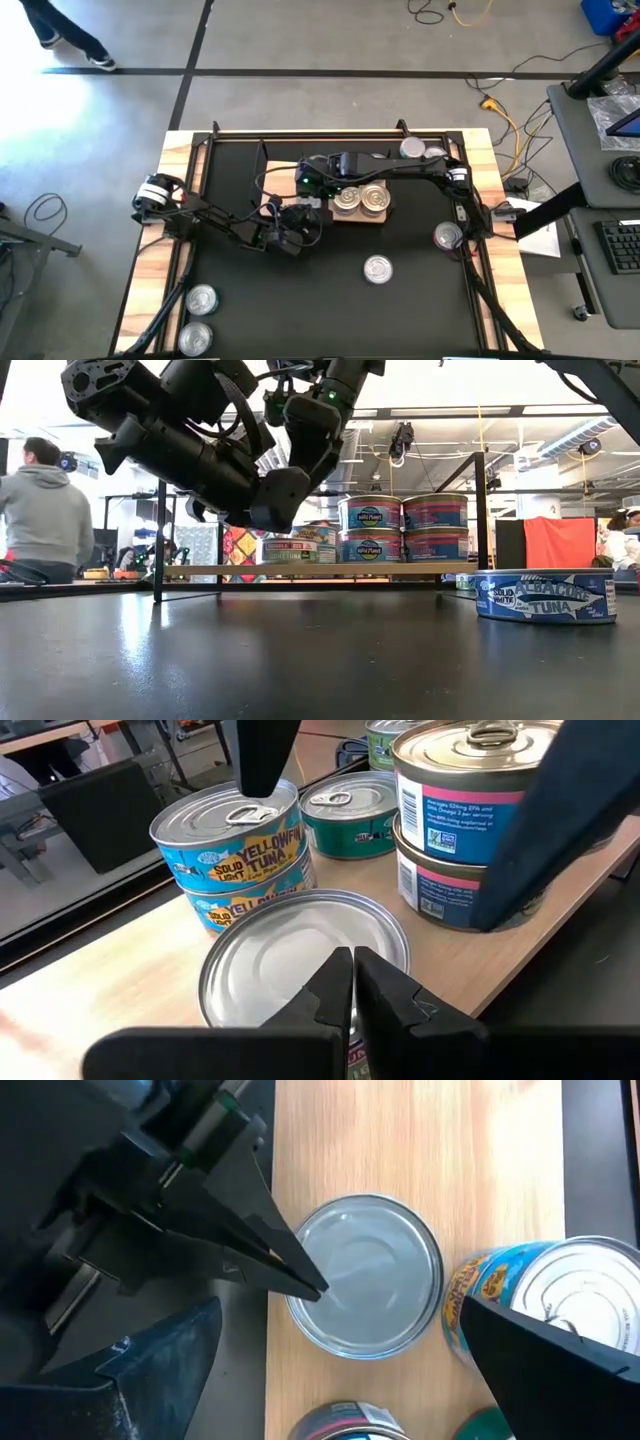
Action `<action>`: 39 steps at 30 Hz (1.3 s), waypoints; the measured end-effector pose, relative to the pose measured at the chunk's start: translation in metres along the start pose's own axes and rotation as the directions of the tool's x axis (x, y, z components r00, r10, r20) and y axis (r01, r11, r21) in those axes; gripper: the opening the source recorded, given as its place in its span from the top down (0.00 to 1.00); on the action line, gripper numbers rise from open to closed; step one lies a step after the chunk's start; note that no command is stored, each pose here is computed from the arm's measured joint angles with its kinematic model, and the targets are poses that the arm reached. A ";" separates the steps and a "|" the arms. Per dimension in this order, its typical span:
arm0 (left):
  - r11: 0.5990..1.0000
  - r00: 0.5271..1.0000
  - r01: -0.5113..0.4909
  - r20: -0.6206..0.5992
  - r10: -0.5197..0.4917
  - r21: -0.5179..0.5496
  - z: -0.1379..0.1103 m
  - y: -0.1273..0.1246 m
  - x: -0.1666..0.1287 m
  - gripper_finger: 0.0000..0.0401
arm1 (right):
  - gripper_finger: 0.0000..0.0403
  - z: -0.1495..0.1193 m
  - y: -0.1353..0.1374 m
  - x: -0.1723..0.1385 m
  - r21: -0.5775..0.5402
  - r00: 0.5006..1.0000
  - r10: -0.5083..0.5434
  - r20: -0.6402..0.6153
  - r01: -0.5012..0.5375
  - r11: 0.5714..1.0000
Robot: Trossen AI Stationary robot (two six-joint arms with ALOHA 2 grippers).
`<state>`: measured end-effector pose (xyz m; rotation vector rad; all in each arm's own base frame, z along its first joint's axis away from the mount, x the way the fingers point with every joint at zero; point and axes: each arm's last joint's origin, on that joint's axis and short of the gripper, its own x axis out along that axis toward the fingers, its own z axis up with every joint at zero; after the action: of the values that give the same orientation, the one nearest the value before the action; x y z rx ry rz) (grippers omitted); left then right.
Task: Stack canned seafood by type on shelf
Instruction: Put the bottom right green and white tuna can on the shelf
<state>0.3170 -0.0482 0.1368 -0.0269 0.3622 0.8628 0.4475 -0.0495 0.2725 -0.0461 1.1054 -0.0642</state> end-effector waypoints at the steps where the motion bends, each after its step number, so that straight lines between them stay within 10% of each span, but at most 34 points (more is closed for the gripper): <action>1: 1.000 1.000 0.001 0.002 -0.001 0.002 0.001 0.000 0.000 1.00 | 0.01 0.000 0.000 0.000 0.005 1.000 0.000 0.000 0.000 1.000; 12: 0.997 0.997 0.041 0.074 -0.036 -0.066 0.045 0.015 -0.023 1.00 | 0.07 0.015 -0.004 -0.025 0.052 0.993 -0.093 0.070 0.089 0.995; 29: 0.967 0.967 0.227 0.144 -0.210 -0.113 0.126 0.115 -0.107 1.00 | 0.93 0.000 -0.006 0.017 0.098 0.998 -0.006 0.059 0.000 0.995; 39: 0.967 0.958 0.213 0.222 -0.179 -0.142 0.139 0.148 -0.126 1.00 | 0.98 -0.007 -0.012 0.038 0.192 0.995 -0.019 0.102 -0.001 0.981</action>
<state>0.1736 -0.0211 0.3261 -0.1230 0.0887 0.6885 0.4583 -0.0643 0.2362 0.1177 0.9907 -0.1743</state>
